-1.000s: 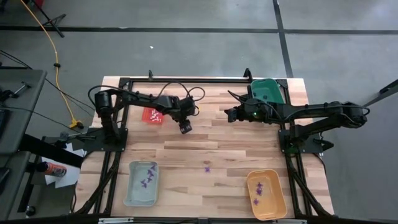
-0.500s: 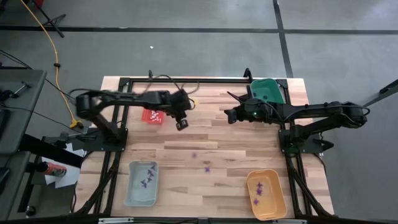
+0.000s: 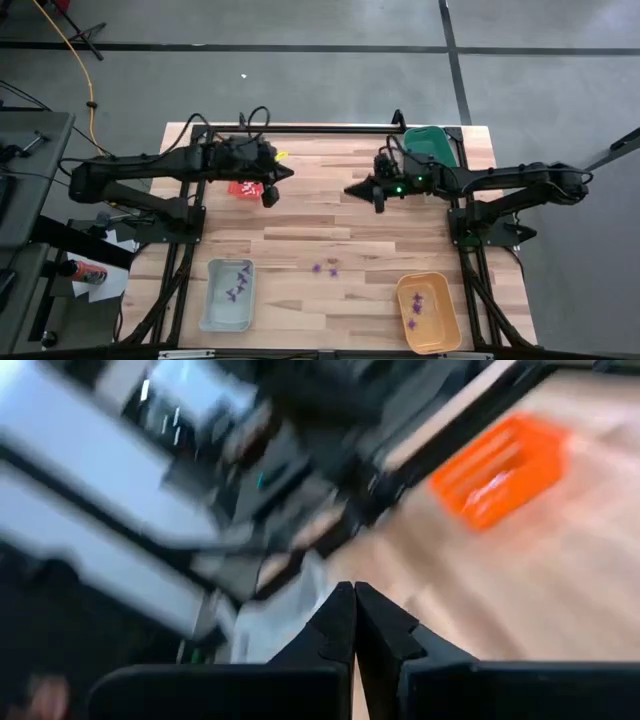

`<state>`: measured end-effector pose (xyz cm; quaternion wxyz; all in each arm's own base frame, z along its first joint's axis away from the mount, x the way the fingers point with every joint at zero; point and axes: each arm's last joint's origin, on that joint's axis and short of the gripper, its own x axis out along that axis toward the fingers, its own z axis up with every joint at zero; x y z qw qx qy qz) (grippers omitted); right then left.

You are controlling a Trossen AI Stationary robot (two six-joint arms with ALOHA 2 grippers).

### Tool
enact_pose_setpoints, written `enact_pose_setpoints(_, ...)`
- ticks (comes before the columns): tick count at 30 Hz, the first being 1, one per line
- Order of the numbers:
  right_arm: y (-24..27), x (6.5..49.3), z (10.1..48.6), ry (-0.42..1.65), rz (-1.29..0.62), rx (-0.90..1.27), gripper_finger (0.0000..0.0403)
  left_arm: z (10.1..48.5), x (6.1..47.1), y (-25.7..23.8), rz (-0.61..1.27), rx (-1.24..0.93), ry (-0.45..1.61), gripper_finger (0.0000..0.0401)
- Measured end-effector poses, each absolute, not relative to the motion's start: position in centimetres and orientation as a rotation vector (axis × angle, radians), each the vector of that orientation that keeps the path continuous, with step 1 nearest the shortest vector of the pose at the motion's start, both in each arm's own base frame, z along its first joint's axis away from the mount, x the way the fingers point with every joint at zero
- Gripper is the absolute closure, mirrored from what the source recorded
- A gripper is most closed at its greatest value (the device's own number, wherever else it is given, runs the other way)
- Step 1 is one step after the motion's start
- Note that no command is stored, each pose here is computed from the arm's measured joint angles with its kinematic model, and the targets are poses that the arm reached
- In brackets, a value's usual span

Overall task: Sort Halloween decoration
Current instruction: Put the violet spider toy into the yellow bin

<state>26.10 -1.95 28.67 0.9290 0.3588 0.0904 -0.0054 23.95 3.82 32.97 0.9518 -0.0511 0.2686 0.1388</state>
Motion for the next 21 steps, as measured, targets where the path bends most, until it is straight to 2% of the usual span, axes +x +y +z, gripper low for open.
enact_pose_setpoints(5,0.1,28.1,30.3,0.389,0.061,0.571,0.0391,33.9,23.3,2.7,0.273,-0.13,0.489,0.0401)
enact_pose_setpoints(10,2.4,31.1,30.0,0.679,0.139,0.289,0.0326,35.2,21.8,2.4,0.332,-0.151,0.416,0.0401)
enact_pose_setpoints(16,4.2,34.2,26.5,0.96,0.311,0.108,0.0225,36.5,20.1,2.5,0.408,-0.157,0.339,0.0401)
enact_pose_setpoints(21,6.5,35.8,22.8,1.049,0.479,-0.035,0.0188,36.9,19.4,2.5,0.408,-0.131,0.326,0.0401)
